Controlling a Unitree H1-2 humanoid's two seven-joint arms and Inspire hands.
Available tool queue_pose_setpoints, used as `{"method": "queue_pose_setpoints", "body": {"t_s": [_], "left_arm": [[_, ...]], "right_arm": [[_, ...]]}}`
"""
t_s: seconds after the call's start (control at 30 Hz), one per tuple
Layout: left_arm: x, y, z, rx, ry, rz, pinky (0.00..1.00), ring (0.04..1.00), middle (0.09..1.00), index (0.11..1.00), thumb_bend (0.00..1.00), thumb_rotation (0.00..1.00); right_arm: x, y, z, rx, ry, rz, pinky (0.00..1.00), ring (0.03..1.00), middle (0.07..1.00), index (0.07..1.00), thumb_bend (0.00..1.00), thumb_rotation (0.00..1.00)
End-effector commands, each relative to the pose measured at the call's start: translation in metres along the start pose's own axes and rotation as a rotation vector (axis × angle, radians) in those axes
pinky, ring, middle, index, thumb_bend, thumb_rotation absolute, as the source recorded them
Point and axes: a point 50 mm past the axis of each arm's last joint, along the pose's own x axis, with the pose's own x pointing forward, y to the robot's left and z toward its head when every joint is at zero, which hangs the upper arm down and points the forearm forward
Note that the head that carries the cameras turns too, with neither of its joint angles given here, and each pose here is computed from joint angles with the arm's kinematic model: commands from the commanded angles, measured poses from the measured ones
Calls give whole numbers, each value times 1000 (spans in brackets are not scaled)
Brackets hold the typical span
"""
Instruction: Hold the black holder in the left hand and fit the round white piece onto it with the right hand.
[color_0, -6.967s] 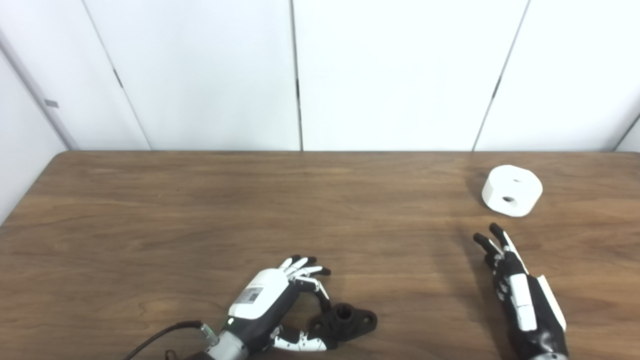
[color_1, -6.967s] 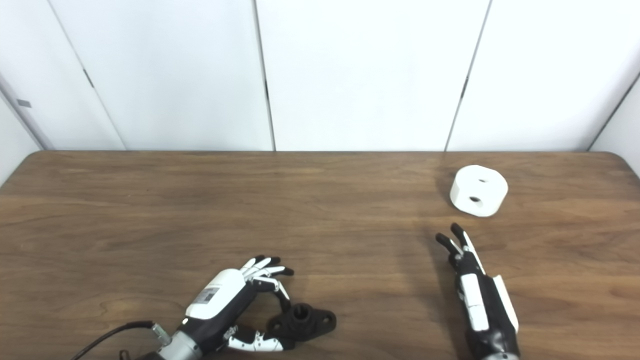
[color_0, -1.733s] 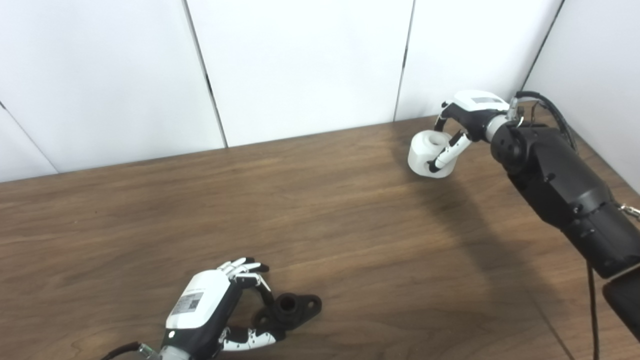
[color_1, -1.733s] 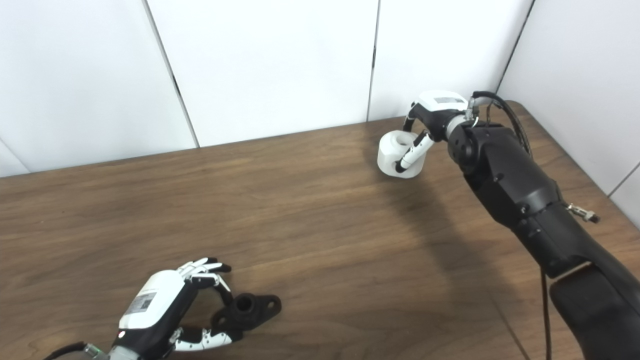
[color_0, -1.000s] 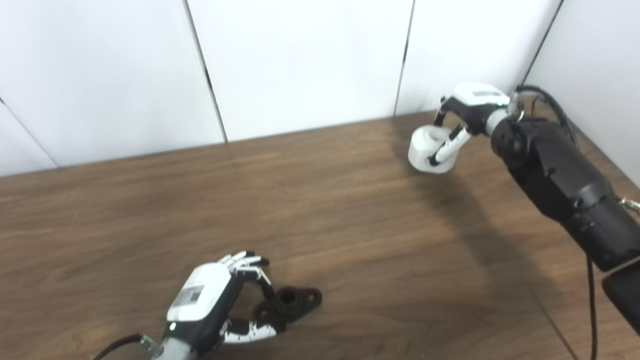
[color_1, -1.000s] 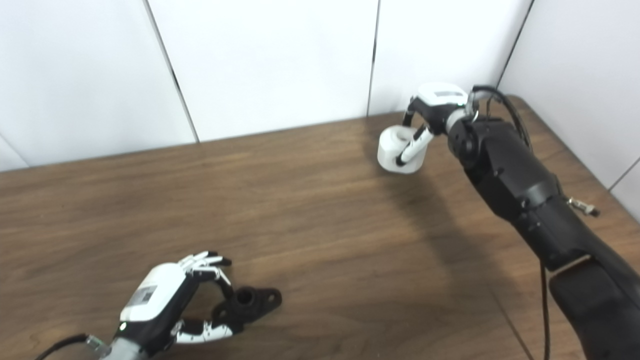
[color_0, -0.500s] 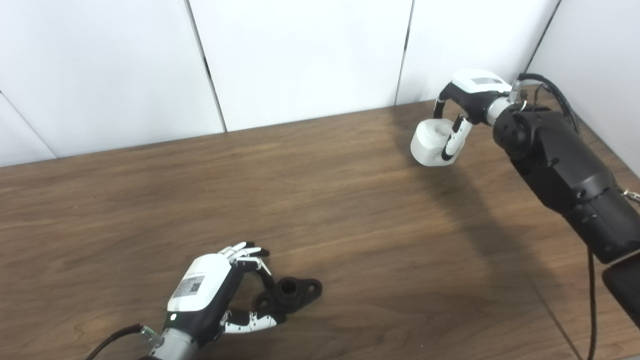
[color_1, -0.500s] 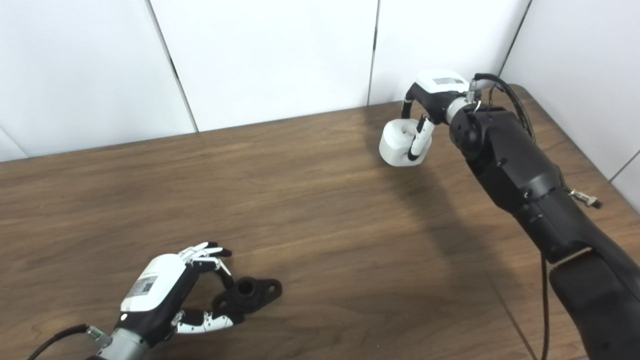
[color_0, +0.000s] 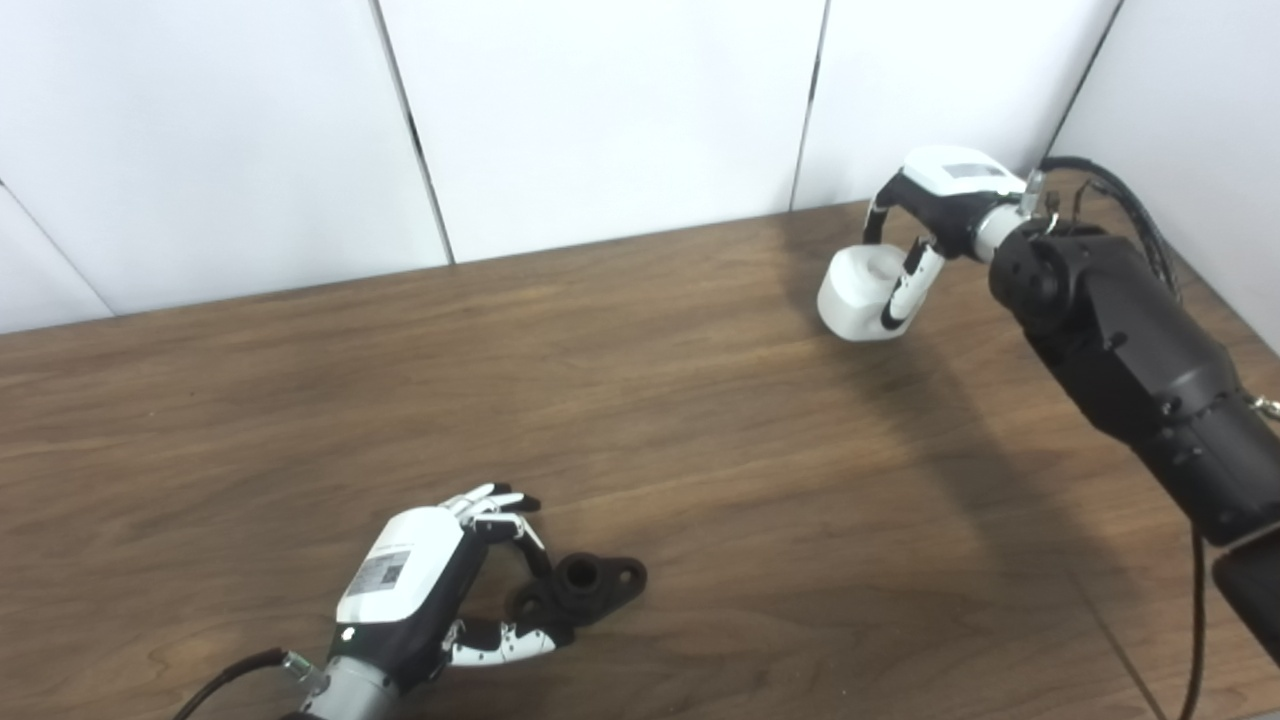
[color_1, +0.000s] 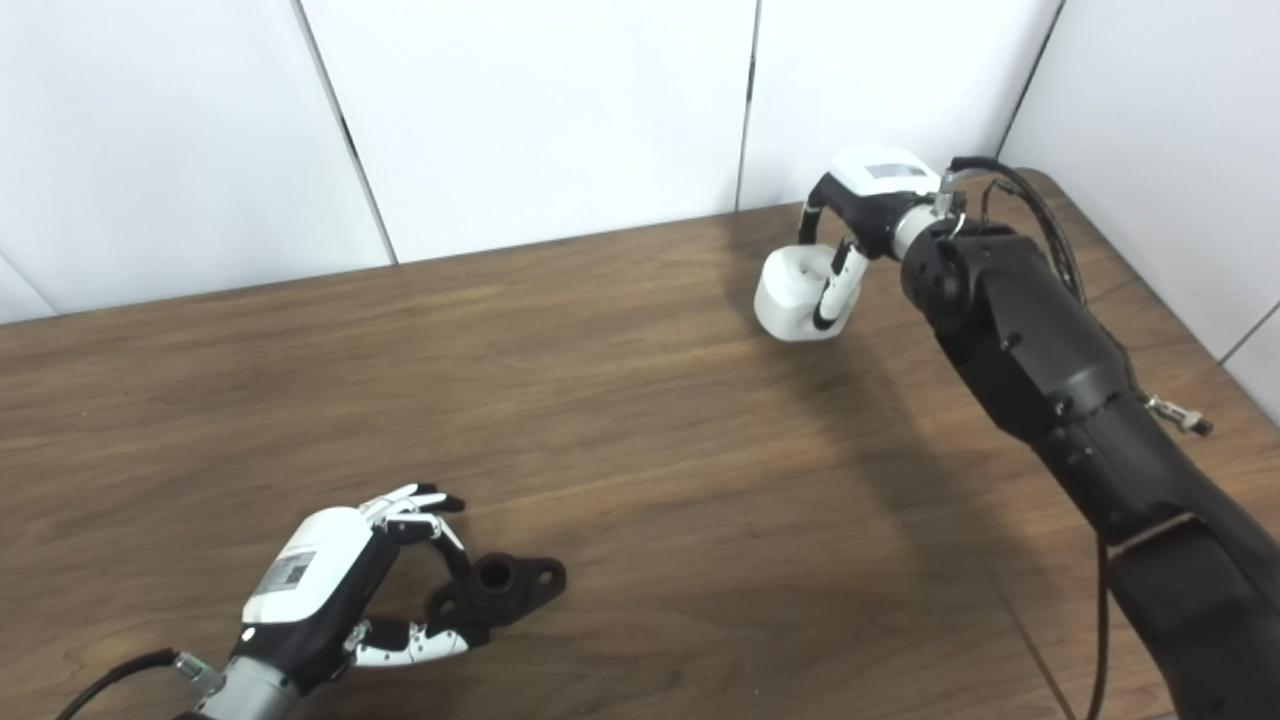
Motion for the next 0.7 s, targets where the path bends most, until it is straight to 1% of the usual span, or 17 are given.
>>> {"method": "queue_pose_setpoints", "body": {"t_s": [0.0,0.17,0.27,0.57,0.67], "left_arm": [[-7,-14,-2,-20,25,-86,855,903,830,489,514,53],[-6,-16,0,-15,26,-91,883,906,831,489,513,54],[-6,-18,0,-22,28,-93,899,909,832,489,512,55],[-3,-21,4,-11,26,-90,907,910,830,489,513,54],[-1,-22,8,-7,26,-91,909,912,833,489,513,54]], "right_arm": [[-10,-43,0,-19,-12,-108,877,967,844,486,525,143],[-26,-55,14,-34,-65,-109,897,967,839,486,526,144],[-40,-63,30,-66,-129,-125,893,964,830,485,525,143],[-78,-70,70,-140,-276,-134,904,958,816,484,525,144],[-97,-73,89,-166,-334,-136,887,954,815,484,526,143]]}}
